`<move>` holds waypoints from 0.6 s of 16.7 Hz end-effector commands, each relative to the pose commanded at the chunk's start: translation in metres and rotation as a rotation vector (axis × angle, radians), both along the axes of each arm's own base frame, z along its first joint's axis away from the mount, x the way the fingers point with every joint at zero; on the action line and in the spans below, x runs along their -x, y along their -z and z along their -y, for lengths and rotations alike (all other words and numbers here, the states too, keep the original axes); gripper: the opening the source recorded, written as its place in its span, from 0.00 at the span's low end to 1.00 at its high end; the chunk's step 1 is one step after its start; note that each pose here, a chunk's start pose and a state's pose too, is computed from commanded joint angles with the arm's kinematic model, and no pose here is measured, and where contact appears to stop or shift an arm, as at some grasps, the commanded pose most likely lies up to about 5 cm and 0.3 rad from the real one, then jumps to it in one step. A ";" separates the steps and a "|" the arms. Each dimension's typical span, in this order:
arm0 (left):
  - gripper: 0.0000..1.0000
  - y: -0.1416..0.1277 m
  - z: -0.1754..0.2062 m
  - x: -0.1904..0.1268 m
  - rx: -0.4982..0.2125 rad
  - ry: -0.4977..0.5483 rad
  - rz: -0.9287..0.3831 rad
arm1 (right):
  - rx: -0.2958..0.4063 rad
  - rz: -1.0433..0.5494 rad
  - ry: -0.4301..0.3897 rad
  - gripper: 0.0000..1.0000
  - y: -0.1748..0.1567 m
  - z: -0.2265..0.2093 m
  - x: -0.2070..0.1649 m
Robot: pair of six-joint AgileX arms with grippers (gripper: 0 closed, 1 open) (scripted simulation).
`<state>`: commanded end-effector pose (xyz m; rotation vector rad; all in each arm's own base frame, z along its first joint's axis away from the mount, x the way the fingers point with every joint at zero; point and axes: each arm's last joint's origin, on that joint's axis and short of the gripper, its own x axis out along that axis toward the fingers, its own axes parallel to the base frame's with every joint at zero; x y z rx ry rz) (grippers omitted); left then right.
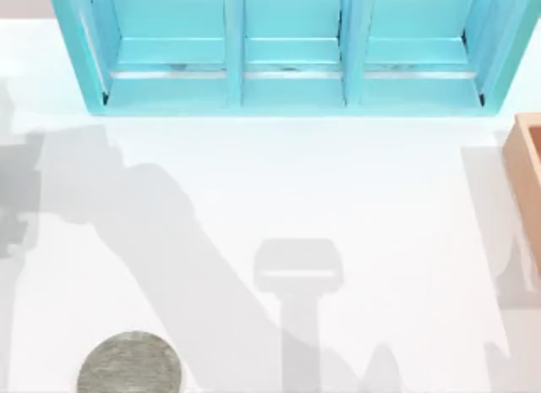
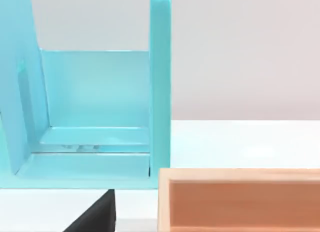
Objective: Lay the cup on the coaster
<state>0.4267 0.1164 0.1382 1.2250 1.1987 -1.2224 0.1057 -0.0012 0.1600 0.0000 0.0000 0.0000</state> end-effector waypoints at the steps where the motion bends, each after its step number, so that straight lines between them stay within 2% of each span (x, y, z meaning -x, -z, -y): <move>1: 0.47 0.000 0.000 0.000 0.000 0.000 0.000 | 0.000 0.000 0.000 1.00 0.000 0.000 0.000; 7: 0.02 0.000 0.000 0.000 0.000 0.000 0.000 | 0.000 0.000 0.000 1.00 0.000 0.000 0.000; 10: 0.00 0.000 0.000 0.000 0.000 0.000 0.000 | 0.000 0.000 0.000 1.00 0.000 0.000 0.000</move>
